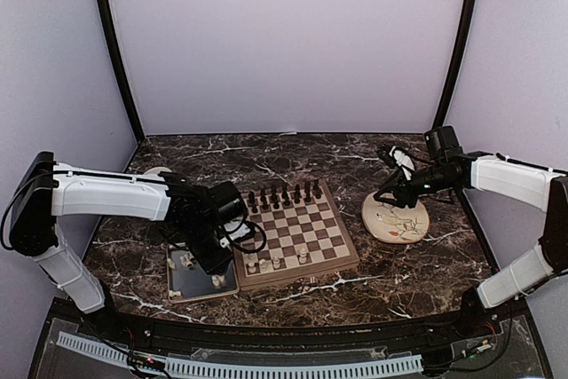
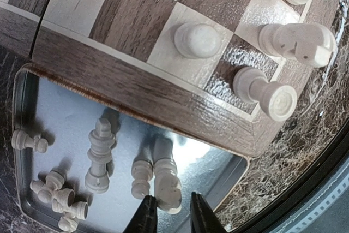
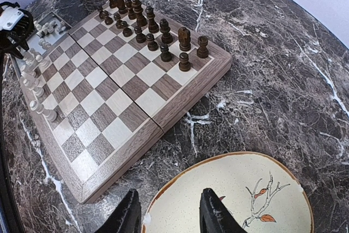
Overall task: Set up the chess pieces on the board
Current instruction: Pick up the knight from the storage box.
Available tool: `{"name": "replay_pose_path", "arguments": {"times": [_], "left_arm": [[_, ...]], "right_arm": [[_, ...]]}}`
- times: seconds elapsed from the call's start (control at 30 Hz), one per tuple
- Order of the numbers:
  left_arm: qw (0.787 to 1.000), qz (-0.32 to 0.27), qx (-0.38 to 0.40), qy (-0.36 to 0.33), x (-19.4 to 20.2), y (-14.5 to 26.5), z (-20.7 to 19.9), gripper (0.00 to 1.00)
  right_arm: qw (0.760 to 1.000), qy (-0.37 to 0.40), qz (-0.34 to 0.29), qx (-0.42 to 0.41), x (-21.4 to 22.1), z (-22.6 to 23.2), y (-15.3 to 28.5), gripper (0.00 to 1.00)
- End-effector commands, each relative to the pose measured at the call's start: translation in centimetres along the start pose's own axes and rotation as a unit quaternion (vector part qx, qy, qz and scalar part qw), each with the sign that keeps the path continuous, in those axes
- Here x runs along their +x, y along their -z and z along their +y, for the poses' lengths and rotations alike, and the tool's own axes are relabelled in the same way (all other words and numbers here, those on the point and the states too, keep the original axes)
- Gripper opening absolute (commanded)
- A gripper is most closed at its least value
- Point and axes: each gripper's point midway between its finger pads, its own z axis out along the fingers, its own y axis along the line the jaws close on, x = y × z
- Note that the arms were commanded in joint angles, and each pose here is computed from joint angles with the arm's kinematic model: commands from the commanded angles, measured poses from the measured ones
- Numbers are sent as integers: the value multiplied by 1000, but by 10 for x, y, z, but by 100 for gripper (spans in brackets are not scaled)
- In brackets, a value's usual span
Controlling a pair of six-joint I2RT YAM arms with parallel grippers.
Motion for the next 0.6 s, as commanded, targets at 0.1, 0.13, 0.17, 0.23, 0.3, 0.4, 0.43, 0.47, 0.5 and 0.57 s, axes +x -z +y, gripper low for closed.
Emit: {"name": "replay_pose_path", "arguments": {"times": [0.1,0.13,0.17,0.23,0.3,0.4,0.43,0.47,0.5,0.57], "left_arm": [[1000,5,6,-12,-2,-5,-2,18],[1000,8,7,-11,-1,-6,-2,18],[1000,11,7,-11,1,-7,-2,18],[1000,17,8,-10,4,-9,-2,19],[1000,21,8,-10,6,-11,-2,20],[1000,22,7,-10,6,-13,-2,20],[1000,22,7,-11,6,-14,-2,20],[1000,23,7,-11,7,-15,-2,22],[1000,23,8,-11,7,-15,-2,23],[1000,25,6,-12,6,-16,-1,23]], "right_arm": [[1000,7,2,1,1,0,-2,38],[1000,6,2,0,1,0,-2,38],[1000,6,3,0,2,-1,-2,38],[1000,5,5,-1,2,-1,-3,38],[1000,5,6,-1,2,-1,-3,38],[1000,4,7,-3,3,-1,-4,38],[1000,4,6,-2,2,-1,-4,38],[1000,4,7,-2,3,-1,-4,38],[1000,4,7,-2,3,-1,-4,38],[1000,5,6,-2,2,-1,-4,38]]}}
